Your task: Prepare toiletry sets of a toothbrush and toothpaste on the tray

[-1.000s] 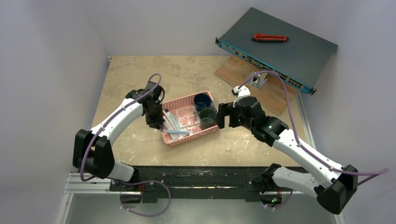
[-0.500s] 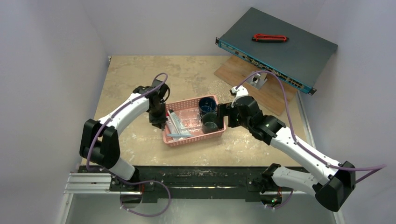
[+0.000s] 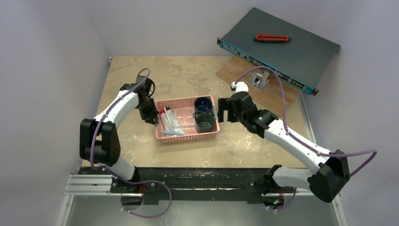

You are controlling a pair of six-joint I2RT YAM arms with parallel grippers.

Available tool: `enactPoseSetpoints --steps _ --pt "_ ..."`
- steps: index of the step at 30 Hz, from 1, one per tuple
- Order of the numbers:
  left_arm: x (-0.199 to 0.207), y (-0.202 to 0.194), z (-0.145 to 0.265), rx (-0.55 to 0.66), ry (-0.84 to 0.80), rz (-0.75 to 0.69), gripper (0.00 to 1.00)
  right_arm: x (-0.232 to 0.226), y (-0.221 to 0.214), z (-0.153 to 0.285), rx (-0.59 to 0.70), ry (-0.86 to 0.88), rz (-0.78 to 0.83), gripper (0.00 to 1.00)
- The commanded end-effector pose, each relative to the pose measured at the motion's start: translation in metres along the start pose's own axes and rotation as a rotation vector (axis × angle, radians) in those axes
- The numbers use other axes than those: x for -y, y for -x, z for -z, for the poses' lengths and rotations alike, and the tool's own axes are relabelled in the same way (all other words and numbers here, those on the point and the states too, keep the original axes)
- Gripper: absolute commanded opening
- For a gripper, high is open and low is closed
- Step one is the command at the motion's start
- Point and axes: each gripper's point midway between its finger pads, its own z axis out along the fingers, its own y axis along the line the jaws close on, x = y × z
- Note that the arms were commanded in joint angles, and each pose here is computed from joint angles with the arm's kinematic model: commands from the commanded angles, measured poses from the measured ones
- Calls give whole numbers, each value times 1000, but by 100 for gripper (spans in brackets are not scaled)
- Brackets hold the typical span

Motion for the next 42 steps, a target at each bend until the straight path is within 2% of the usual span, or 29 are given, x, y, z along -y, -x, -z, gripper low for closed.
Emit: enactPoseSetpoints --steps 1,8,15,22,23,29,32,35,42 --pt "-2 33 17 109 -9 113 0 13 39 -11 96 -84 -79 98" --pt "-23 52 24 144 -9 219 0 40 48 -44 96 -149 -156 98" --pt "-39 62 23 151 -3 302 0 46 50 -80 87 -205 -202 96" --pt "-36 57 21 132 -41 288 0 59 42 -121 72 -322 -214 92" --pt "-34 56 22 129 -48 283 2 60 43 -125 81 -334 -218 92" --pt "-35 55 33 168 -60 262 31 71 43 -143 104 -405 -207 91" --pt "-35 54 39 174 -63 250 41 70 41 -154 95 -412 -209 91" --pt "-33 51 45 173 -79 221 48 71 38 -166 85 -430 -210 91" --pt "-29 38 70 211 -138 121 58 69 43 -189 89 -449 -237 89"
